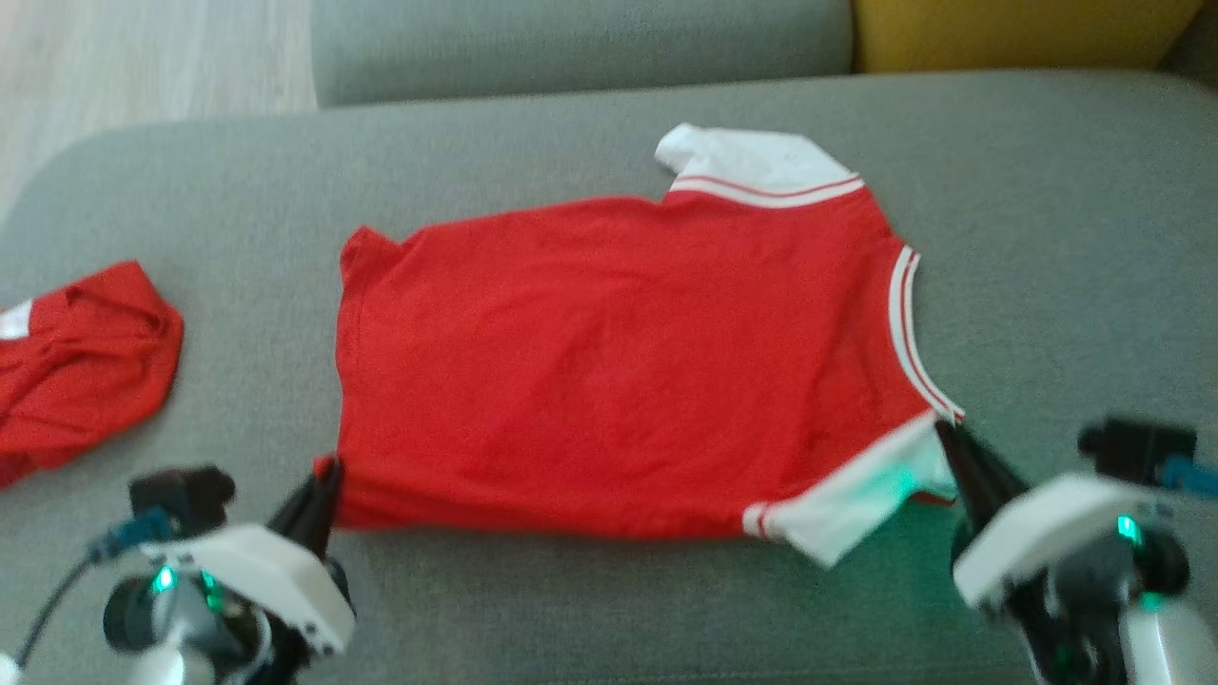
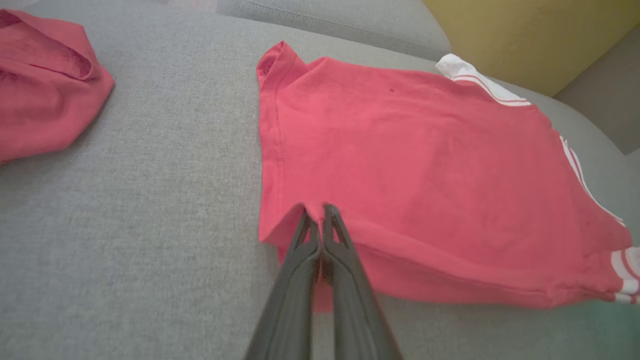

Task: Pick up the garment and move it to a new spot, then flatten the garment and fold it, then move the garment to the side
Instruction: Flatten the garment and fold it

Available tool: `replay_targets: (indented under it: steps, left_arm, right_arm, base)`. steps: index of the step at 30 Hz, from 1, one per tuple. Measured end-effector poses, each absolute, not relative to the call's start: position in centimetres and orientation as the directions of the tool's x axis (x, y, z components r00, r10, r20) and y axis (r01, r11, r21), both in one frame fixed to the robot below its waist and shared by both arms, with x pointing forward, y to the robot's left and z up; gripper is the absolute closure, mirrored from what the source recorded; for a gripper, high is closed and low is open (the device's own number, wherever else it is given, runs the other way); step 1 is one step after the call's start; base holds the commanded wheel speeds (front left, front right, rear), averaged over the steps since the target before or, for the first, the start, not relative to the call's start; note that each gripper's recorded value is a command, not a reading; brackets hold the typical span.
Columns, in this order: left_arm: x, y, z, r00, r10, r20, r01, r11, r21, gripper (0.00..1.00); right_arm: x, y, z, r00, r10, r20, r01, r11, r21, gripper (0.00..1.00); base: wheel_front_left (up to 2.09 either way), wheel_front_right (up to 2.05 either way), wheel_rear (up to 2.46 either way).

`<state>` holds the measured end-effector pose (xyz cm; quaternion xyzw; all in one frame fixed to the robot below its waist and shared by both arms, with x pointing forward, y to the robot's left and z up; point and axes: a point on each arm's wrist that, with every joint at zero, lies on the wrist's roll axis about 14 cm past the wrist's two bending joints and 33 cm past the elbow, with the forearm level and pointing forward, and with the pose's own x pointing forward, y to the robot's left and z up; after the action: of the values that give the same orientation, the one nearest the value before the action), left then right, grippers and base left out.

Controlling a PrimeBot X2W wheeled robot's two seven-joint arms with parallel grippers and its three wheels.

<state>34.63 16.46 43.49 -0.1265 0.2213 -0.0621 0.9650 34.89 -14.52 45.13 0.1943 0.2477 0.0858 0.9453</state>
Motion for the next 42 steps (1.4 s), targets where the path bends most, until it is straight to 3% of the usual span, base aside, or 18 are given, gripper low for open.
replay_targets:
  steps: [9,17,18,19,20,24,28,35,42]
  left_arm:
    - [39.1,17.4,43.0,0.890,-0.182,-0.419,0.040,0.945,-0.325,1.00]
    - [40.0,17.3,40.1,0.849,-0.209,-0.486,0.022,0.932,-0.362,1.00]
    - [39.9,17.1,39.8,0.842,-0.215,-0.495,0.024,0.931,-0.364,1.00]
    - [39.7,17.1,39.5,0.837,-0.216,-0.503,0.019,0.930,-0.367,0.55]
    - [39.7,17.1,39.3,0.837,-0.213,-0.504,0.015,0.930,-0.368,0.00]
    - [39.9,17.6,39.5,0.866,-0.181,-0.467,-0.001,0.932,-0.363,0.00]
    - [40.6,18.4,41.2,0.921,-0.108,-0.373,-0.016,0.949,-0.315,0.00]
    - [40.9,19.2,46.6,0.995,0.003,-0.097,-0.026,0.973,-0.229,0.00]
    - [39.7,18.9,49.3,1.000,0.012,0.020,-0.008,0.986,-0.165,0.00]
  right_arm:
    - [43.0,-12.6,46.2,0.862,0.301,-0.407,-0.153,0.921,0.358,1.00]
    - [46.2,-12.2,43.7,0.841,0.302,-0.448,-0.152,0.928,0.340,1.00]
    - [46.4,-12.1,43.4,0.841,0.302,-0.450,-0.148,0.927,0.344,0.65]
    - [46.5,-12.2,43.4,0.846,0.298,-0.441,-0.136,0.922,0.362,0.00]
    - [46.7,-12.5,43.4,0.855,0.290,-0.429,-0.119,0.916,0.383,0.00]
    - [47.0,-12.8,43.9,0.889,0.273,-0.369,-0.099,0.899,0.427,0.00]
    - [47.5,-12.2,46.8,0.938,0.260,-0.227,-0.149,0.898,0.415,0.00]
    - [46.2,-12.8,52.0,0.975,0.223,0.018,-0.222,0.957,0.187,0.00]
    - [42.4,-13.0,53.0,0.973,0.223,0.059,-0.227,0.971,0.068,0.00]
  base:
    - [0.00,0.00,0.00]
    - [0.00,0.00,0.00]
    - [0.00,0.00,0.00]
    - [0.00,0.00,0.00]
    - [0.00,0.00,0.00]
    - [0.00,0.00,0.00]
    - [0.00,0.00,0.00]
    - [0.00,0.00,0.00]
    - [0.00,0.00,0.00]
